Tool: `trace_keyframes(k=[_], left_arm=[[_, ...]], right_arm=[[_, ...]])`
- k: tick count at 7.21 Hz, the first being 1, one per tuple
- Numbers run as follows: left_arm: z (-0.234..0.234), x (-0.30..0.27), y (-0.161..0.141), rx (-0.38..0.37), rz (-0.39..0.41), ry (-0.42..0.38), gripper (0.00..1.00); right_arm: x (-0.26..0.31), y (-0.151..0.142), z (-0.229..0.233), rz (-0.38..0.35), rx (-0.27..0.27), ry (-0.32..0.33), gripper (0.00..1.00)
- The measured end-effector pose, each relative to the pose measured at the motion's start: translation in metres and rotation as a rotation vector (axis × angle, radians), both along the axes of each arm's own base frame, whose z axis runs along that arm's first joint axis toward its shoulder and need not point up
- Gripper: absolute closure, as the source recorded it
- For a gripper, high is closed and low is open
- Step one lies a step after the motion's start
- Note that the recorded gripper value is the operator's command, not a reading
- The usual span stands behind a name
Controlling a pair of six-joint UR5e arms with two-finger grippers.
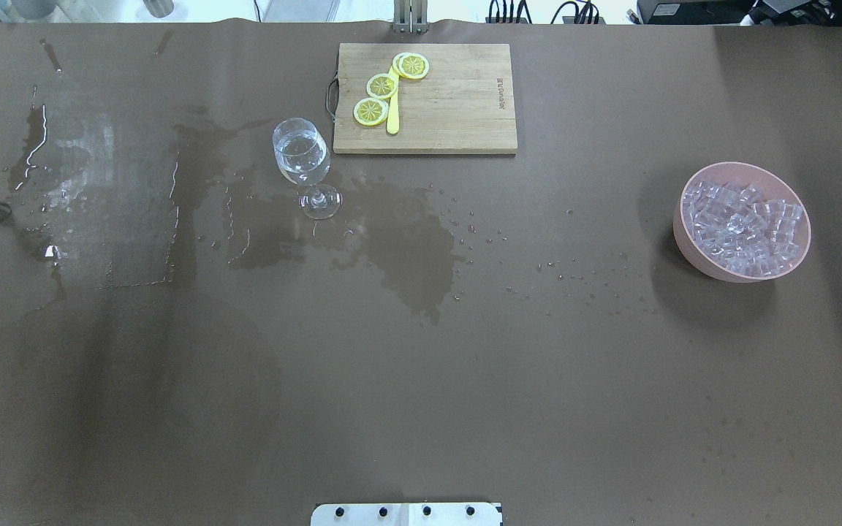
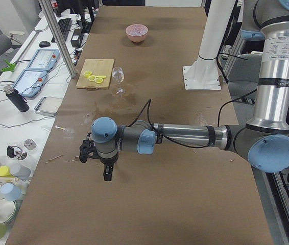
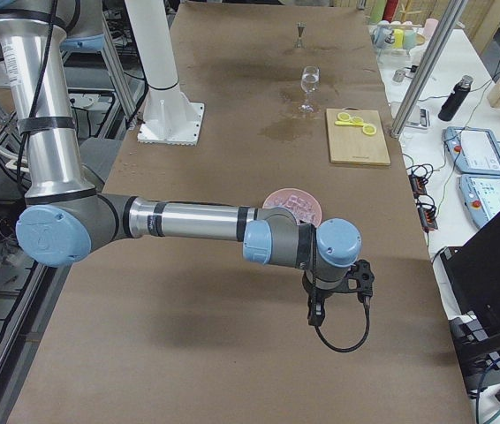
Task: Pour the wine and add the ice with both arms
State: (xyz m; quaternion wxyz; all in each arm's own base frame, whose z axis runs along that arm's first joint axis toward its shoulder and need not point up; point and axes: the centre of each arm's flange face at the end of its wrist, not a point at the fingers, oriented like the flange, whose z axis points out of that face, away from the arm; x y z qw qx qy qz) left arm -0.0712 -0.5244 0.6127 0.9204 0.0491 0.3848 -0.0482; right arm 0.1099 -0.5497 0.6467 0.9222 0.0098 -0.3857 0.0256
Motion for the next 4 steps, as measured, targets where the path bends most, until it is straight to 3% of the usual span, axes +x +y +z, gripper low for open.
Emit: trace_keyframes(k=[2,4], left_arm=[[-0.044,-0.001,0.012,0.03,-0.103,0.004,0.02],[-0.07,0.004,0.019,0.128,-0.212,0.05,0.02]], right_arm=[[-0.004,-0.01,-0.025,-0.003,0.039,0.002,0.0],[-0.008,-0.011,-0.044,0.021,0.042,-0.014,0.0]])
